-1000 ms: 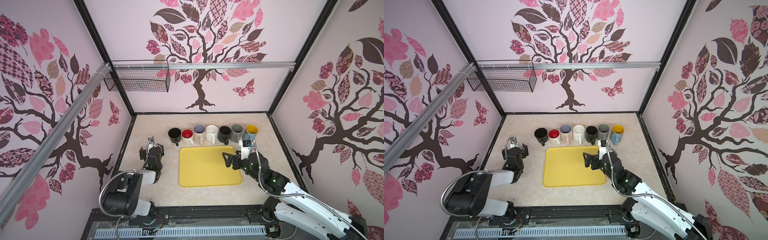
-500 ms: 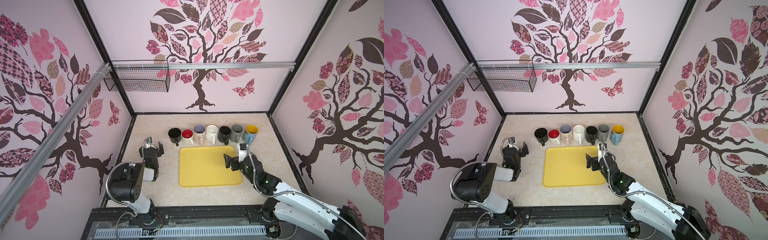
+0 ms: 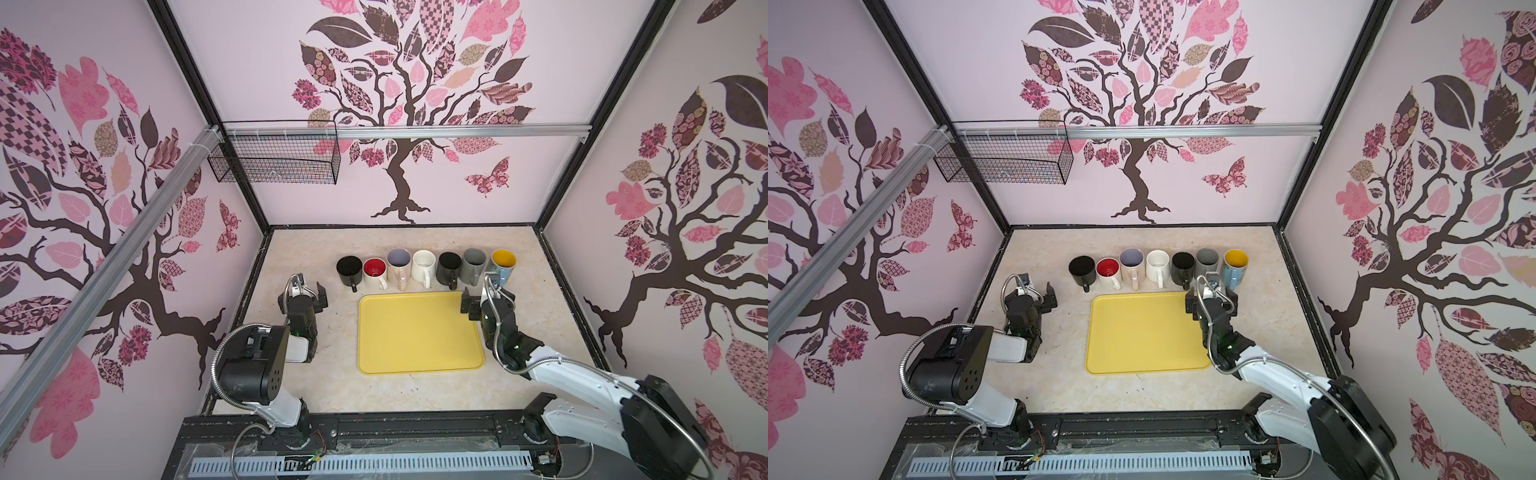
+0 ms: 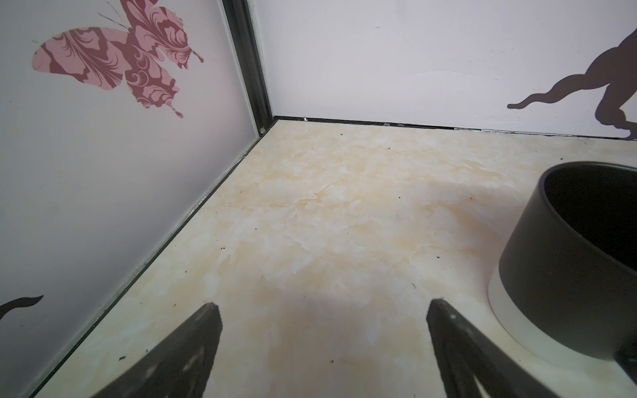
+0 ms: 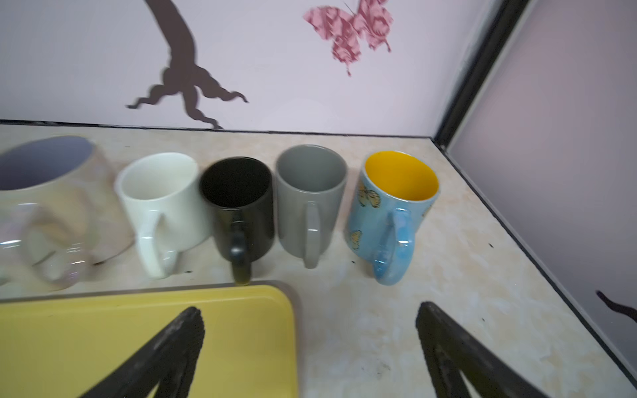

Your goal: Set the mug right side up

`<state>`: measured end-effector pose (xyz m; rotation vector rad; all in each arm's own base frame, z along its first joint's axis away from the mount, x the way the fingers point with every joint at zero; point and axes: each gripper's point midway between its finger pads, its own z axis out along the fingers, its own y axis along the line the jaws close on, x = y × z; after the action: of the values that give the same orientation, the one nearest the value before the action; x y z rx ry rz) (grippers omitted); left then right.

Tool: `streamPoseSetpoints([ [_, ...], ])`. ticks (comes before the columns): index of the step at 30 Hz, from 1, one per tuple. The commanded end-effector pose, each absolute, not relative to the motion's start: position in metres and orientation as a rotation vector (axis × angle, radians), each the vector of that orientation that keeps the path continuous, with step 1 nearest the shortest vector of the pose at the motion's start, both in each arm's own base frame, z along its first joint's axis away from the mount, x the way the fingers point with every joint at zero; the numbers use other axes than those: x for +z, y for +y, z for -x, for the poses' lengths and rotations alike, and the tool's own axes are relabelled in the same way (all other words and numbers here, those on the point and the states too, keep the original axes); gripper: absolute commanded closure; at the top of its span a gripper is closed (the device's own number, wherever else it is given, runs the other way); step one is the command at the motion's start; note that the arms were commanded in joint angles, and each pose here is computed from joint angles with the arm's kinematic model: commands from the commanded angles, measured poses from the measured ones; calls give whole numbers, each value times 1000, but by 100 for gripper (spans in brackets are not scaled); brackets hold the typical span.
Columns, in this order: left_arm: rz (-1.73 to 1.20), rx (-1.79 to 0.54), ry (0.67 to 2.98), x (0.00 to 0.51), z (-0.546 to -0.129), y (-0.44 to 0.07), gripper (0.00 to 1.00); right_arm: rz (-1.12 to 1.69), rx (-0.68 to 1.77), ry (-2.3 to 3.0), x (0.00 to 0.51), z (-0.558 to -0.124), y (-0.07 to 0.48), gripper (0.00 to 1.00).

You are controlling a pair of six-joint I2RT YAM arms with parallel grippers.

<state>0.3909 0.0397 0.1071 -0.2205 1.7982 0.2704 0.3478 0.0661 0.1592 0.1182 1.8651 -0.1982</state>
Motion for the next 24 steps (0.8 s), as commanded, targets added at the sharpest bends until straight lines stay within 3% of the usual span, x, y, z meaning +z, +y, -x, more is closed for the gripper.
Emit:
streamPoseSetpoints([
  [1, 224, 258, 1775, 111, -392, 39, 3, -250, -262, 1803, 163, -373, 25, 0],
  [8, 223, 258, 1778, 110, -392, 39, 4, -308, -299, 1888, 112, -396, -32, 0],
  [24, 223, 257, 1774, 112, -393, 39, 4, -224, -102, 1751, 111, -383, -16, 0],
])
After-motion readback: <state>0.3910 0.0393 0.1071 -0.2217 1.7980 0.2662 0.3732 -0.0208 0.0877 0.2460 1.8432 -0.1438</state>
